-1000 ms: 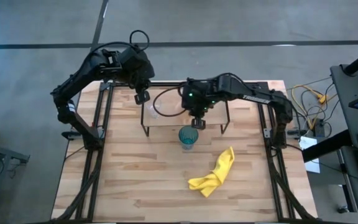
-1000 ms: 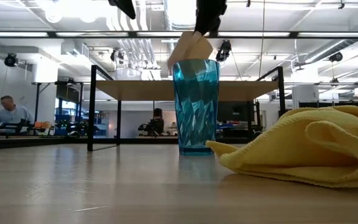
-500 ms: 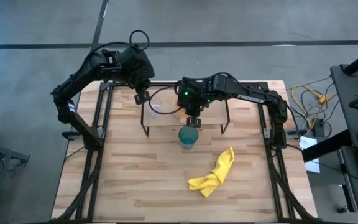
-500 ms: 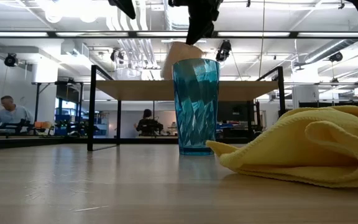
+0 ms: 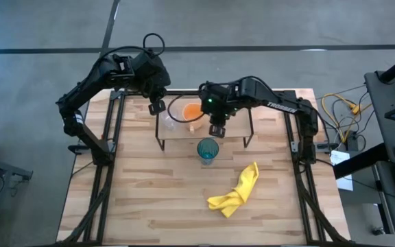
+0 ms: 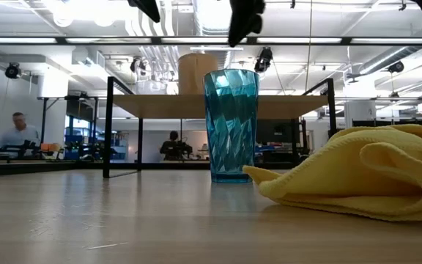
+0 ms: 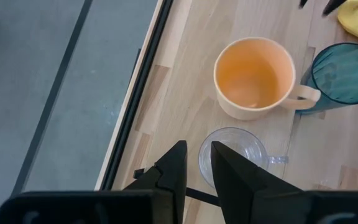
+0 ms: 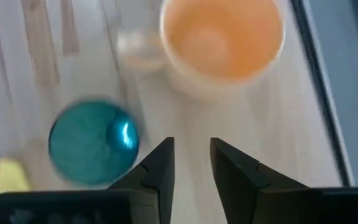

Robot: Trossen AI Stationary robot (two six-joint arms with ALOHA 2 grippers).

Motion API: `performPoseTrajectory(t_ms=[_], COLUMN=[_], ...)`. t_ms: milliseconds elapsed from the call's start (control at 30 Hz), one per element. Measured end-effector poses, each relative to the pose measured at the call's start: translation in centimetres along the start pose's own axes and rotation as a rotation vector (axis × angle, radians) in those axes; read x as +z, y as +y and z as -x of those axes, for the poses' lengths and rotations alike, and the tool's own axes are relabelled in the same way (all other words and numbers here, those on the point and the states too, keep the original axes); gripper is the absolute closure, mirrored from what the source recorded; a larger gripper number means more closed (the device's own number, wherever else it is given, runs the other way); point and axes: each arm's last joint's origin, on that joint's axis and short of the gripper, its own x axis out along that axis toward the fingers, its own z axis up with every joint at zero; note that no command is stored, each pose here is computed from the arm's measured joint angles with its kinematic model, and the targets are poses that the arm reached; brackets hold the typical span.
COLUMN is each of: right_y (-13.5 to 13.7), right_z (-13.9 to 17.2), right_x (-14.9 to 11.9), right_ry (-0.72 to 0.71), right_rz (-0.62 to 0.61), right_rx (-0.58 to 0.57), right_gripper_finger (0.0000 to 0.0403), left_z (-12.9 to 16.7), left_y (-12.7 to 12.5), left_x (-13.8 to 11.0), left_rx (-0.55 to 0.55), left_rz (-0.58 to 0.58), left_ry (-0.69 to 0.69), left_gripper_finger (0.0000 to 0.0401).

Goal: Stack small to large cups/mugs on shelf
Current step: Put the yellow mug on the shelf

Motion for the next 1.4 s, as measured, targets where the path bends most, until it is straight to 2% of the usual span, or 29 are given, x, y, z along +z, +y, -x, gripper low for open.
performPoseTrajectory(t_ms=[133, 233, 400, 500, 567, 667, 833, 1000, 1200, 1300, 1400], right_y=[1.5, 2.9, 4.4, 4.5, 4.4, 4.1, 4.4, 5.0, 5.2, 5.0, 5.0], right_z=[0.5, 0.6, 0.7, 0.9, 1.0, 1.4, 3.5, 6.0, 8.2, 8.6, 8.8], right_x=[-1.2, -1.3, 0.0, 0.9, 0.9, 0.6, -0.4, -1.3, -2.3, -2.4, -2.5], right_ry=[0.104, 0.105, -0.051, -0.151, -0.161, -0.149, -0.168, -0.237, -0.298, -0.309, -0.311], right_rz=[0.002, 0.043, 0.119, 0.147, 0.152, 0.118, 0.031, -0.008, -0.048, -0.058, -0.058], right_rx=[0.035, 0.058, 0.06, -0.02, -0.071, -0.11, -0.118, -0.131, -0.16, -0.162, -0.162], right_gripper_finger=[0.0308, 0.0312, 0.0317, 0.0322, 0.0327, 0.0342, 0.0389, 0.0394, 0.0394, 0.0394, 0.0394], left_z=[0.0, 0.0, -0.5, -0.9, -1.2, -2.0, -3.8, -6.1, -8.6, -9.2, -9.8], left_y=[0.0, 0.0, 0.0, 0.0, 0.0, -0.1, -0.4, -0.9, -1.5, -1.8, -2.0], left_x=[0.0, 0.0, 0.3, 0.6, 0.9, 1.2, 0.9, 0.5, 1.1, 1.2, 1.2], left_rx=[0.0, 0.0, 0.003, 0.006, 0.012, 0.013, -0.004, -0.024, -0.137, -0.192, -0.23], left_rz=[0.0, 0.0, 0.003, 0.006, 0.011, 0.016, 0.008, 0.003, 0.014, 0.083, 0.09], left_ry=[0.0, 0.0, -0.015, -0.039, -0.071, -0.094, -0.045, -0.009, -0.104, -0.139, -0.15], left_gripper_finger=[0.0342, 0.0342, 0.0342, 0.0342, 0.0342, 0.0351, 0.0395, 0.04, 0.0401, 0.0401, 0.0401])
